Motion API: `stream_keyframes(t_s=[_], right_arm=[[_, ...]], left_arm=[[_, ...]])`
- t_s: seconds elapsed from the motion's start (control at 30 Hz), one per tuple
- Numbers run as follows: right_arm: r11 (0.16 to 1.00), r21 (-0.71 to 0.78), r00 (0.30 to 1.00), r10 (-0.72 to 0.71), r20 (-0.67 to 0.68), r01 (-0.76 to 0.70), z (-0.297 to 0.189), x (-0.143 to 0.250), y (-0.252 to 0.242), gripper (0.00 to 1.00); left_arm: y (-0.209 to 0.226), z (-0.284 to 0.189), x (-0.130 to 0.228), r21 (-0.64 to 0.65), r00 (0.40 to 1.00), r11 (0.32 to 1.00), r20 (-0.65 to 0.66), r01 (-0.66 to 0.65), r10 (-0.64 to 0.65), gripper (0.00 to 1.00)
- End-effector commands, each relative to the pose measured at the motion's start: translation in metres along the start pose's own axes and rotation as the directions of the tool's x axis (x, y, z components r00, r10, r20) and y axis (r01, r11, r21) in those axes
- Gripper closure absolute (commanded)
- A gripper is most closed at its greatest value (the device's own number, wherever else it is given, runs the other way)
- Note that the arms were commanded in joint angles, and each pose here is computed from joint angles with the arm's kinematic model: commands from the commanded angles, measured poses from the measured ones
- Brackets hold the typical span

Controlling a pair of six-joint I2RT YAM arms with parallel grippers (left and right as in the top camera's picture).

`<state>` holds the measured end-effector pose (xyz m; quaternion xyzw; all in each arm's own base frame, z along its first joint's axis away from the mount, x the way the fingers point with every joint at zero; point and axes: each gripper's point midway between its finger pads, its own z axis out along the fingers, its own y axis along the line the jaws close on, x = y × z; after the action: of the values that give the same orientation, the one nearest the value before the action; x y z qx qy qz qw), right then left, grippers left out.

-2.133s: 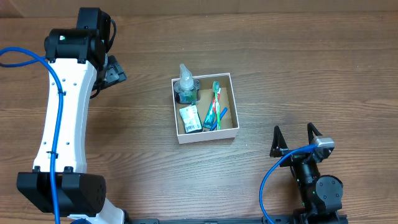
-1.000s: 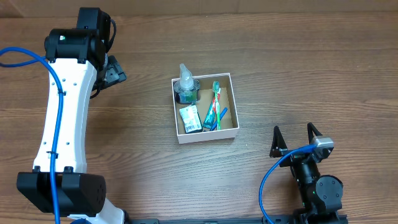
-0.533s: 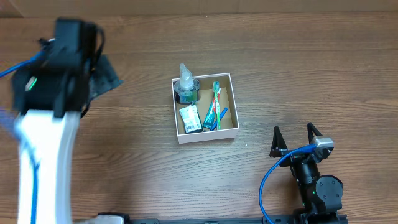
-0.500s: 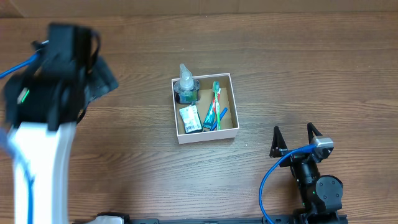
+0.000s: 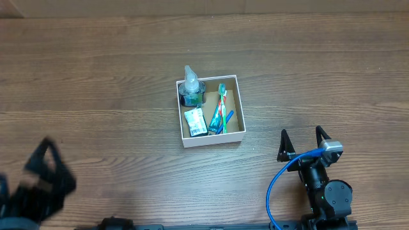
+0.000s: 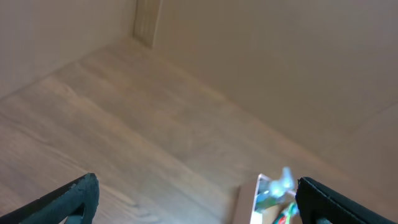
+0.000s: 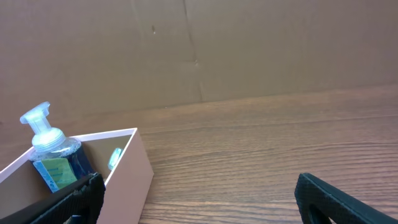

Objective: Pack container

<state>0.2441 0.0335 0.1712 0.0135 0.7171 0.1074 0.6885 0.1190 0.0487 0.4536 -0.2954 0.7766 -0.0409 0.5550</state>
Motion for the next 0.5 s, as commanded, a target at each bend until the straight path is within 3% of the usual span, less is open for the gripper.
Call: stream_keyframes(t_s=[0.0, 0.17, 0.47], right_arm=[[1.000, 0.001, 1.000, -0.007, 0.004, 0.007, 0.000, 0.002, -0.001, 0.00], [1.000, 0.001, 1.000, -0.007, 0.004, 0.007, 0.000, 0.002, -0.001, 0.00], [1.000, 0.000, 1.000, -0.007, 0.004, 0.007, 0.000, 0.002, -0.001, 0.00]], left_arm=[[0.017, -0.036, -0.002, 0.047, 0.996, 0.999, 0.088, 0.015, -0.019, 0.00], [0.040, -0.074, 0.005, 0.104, 0.984, 0.993, 0.169, 0.046, -0.063, 0.00], [0.087, -0.116, 0.054, 0.133, 0.982, 0.990, 0.175, 0.046, -0.069, 0.00]])
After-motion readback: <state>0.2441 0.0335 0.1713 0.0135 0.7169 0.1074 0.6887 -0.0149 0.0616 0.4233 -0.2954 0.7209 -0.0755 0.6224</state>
